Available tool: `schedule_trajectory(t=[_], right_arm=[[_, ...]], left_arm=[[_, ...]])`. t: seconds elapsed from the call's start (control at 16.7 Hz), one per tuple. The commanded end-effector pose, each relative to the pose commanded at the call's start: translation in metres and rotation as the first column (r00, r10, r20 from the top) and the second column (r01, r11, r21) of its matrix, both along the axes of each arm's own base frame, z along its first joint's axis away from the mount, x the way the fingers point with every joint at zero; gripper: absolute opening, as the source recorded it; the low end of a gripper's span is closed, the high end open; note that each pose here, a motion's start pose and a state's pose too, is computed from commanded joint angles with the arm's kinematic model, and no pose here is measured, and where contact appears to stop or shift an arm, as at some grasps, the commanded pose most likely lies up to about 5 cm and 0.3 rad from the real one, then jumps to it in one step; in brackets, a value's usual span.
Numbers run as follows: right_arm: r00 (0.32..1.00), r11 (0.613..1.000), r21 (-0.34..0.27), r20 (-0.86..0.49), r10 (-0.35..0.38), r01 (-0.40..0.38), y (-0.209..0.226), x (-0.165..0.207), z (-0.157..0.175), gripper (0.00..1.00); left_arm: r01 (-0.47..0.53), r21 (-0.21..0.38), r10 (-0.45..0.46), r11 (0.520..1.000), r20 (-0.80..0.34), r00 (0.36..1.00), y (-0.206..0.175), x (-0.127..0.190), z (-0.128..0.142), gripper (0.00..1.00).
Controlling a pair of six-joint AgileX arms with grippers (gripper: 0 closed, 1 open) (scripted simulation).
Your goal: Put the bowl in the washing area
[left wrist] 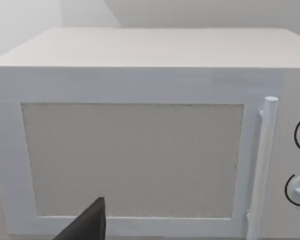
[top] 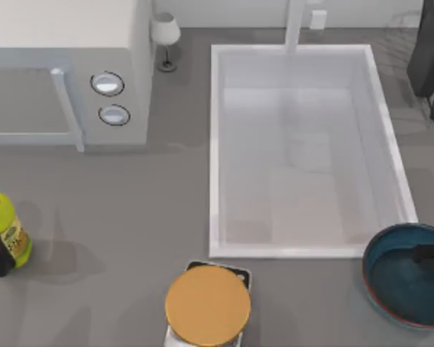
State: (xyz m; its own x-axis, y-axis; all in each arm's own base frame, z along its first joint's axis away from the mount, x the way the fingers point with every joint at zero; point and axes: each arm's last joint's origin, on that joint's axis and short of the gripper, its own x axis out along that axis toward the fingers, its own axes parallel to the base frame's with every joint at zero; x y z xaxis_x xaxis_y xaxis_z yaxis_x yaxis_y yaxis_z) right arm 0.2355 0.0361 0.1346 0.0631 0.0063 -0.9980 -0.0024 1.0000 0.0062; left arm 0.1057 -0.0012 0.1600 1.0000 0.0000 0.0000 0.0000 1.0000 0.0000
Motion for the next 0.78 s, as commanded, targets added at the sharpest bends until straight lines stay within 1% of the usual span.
schedule_trajectory(t=[0.18,0.3,0.48,0.78], right_arm=[[0.999,0.999,0.007,0.017,0.038,-0.038,0.007,0.005,0.022,0.0],[0.998,0.999,0.006,0.031,0.046,-0.046,0.008,0.008,0.042,0.0],[0.999,1.0,0.001,0.036,0.029,-0.029,0.005,0.01,0.076,0.0],[1.0,1.0,-0.005,0.003,0.0,0.0,0.001,0.003,0.127,0.0]], left_arm=[[0.0,0.0,0.0,1.0,0.0,1.0,0.0,0.0,0.0,1.0],[0.0,0.0,0.0,1.0,0.0,1.0,0.0,0.0,0.0,1.0],[0.0,0.0,0.0,1.0,0.0,1.0,0.0,0.0,0.0,1.0],[0.0,0.0,0.0,1.0,0.0,1.0,0.0,0.0,0.0,1.0]])
